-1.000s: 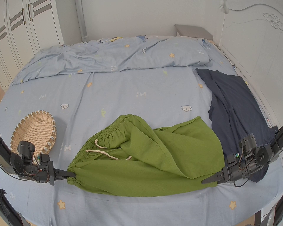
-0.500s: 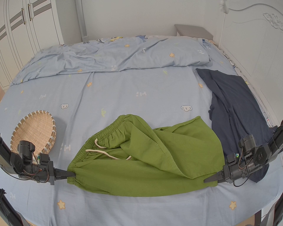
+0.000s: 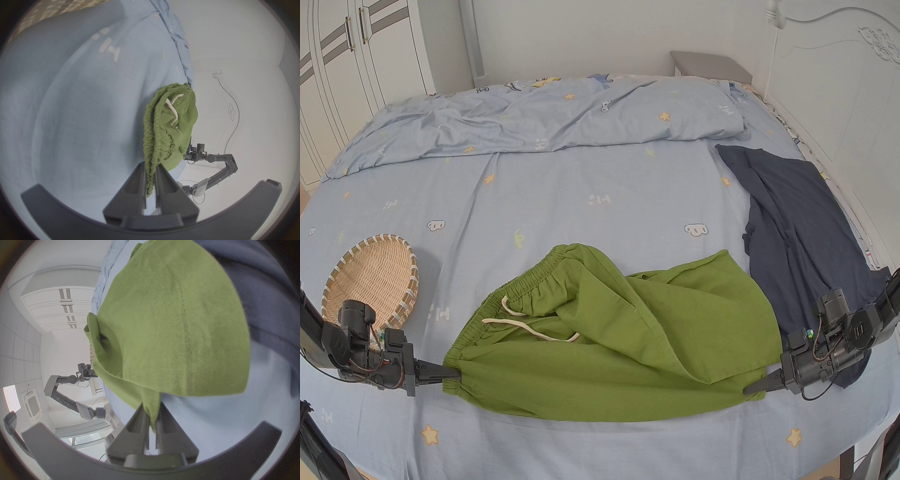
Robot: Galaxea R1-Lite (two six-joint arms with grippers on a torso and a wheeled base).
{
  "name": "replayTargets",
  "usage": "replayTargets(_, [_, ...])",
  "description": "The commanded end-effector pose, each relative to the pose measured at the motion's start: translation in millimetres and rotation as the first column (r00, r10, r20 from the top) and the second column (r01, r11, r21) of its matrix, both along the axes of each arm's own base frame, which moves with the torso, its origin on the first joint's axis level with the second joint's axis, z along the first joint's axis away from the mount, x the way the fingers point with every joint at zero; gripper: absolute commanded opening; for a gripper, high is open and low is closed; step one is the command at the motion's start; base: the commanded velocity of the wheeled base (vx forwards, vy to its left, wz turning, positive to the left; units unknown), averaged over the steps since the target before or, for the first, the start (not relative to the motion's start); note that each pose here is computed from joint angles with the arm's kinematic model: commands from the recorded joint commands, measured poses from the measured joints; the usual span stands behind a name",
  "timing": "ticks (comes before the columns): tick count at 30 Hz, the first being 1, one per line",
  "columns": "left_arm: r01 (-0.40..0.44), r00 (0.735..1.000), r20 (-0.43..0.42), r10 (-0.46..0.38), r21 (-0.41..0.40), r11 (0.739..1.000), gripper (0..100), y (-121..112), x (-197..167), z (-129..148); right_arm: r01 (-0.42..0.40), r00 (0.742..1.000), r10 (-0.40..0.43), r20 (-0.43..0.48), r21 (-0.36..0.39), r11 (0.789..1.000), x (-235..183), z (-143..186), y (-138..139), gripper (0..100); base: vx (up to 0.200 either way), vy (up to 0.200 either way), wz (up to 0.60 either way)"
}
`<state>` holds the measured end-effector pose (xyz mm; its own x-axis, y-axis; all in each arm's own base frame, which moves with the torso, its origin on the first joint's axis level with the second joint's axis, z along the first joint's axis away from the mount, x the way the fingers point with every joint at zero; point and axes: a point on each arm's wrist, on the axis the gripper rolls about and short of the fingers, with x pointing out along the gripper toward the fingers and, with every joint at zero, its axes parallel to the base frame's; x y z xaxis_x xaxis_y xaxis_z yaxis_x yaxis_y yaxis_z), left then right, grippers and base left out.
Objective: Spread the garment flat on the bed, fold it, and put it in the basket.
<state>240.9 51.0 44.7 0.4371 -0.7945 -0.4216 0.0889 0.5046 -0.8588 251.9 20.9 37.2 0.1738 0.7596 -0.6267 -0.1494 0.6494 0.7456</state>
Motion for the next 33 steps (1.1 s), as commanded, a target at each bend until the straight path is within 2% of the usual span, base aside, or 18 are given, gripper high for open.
replayTargets(1, [-0.005, 0.999, -0.049, 0.004, -0.009, 1.000, 0, -2.7, -10.9, 17.7, -0.027, 0.999, 0.027, 0.026, -0.007, 1.000, -20.6, 37.7, 6.0, 0, 0.000, 0.000, 0.00])
replayTargets(6, [-0.022, 0.994, -0.111, 0.020, -0.017, 1.000, 0, -0.7, -21.2, 24.7, -0.044, 0.999, 0.044, -0.024, -0.019, 0.999, -34.0, 39.2, 7.3, 0, 0.000, 0.000, 0.00])
replayTargets(8, [-0.044, 0.988, -0.148, 0.049, 0.033, 0.998, 0, 8.4, -31.6, 19.4, -0.055, 0.998, 0.052, -0.046, -0.060, 0.997, -43.2, 29.4, 5.6, 0, 0.000, 0.000, 0.00])
replayTargets(10, [-0.018, 0.985, -0.168, 0.031, 0.082, 0.996, 0, 10.2, -40.2, 15.8, -0.060, 0.996, 0.054, -0.065, -0.090, 0.994, -48.8, 24.6, 6.4, 0, 0.000, 0.000, 0.00])
replayTargets(11, [-0.018, 0.985, -0.168, 0.031, 0.082, 0.996, 0, 10.2, -40.2, 15.8, -0.060, 0.996, 0.054, -0.065, -0.090, 0.994, -48.8, 24.6, 6.4, 0, 0.000, 0.000, 0.00])
replayTargets(12, [0.016, 0.983, -0.184, 0.007, 0.124, 0.992, 0, 11.3, -47.2, 13.2, -0.068, 0.995, 0.060, -0.079, -0.102, 0.992, -52.9, 21.8, 7.8, 0, 0.000, 0.000, 0.00])
replayTargets(13, [0.036, 0.979, -0.205, -0.002, 0.163, 0.986, 0, 12.8, -52.2, 12.3, -0.100, 0.992, 0.090, -0.090, -0.104, 0.990, -57.9, 18.9, 13.5, 0, 0.000, 0.000, 0.00])
replayTargets(14, [0.036, 0.975, -0.223, 0.002, 0.168, 0.985, 0, 12.9, -53.9, 11.9, -0.115, 0.990, 0.106, -0.091, -0.104, 0.988, -59.9, 17.7, 16.3, 0, 0.000, 0.000, 0.00])
replayTargets(23, [0.051, 0.968, -0.253, -0.005, 0.174, 0.983, 0, 8.0, -64.3, 6.8, -0.151, 0.986, 0.142, -0.092, -0.106, 0.983, -75.0, 4.2, 22.1, 0, 0.000, 0.000, 0.00])
replayTargets(33, [0.054, 0.968, -0.250, 0.011, 0.251, 0.967, 0, 5.4, -72.1, -3.7, -0.145, 0.986, 0.134, -0.101, -0.109, 0.983, -74.5, 0.7, 21.3, 0, 0.000, 0.000, 0.00])
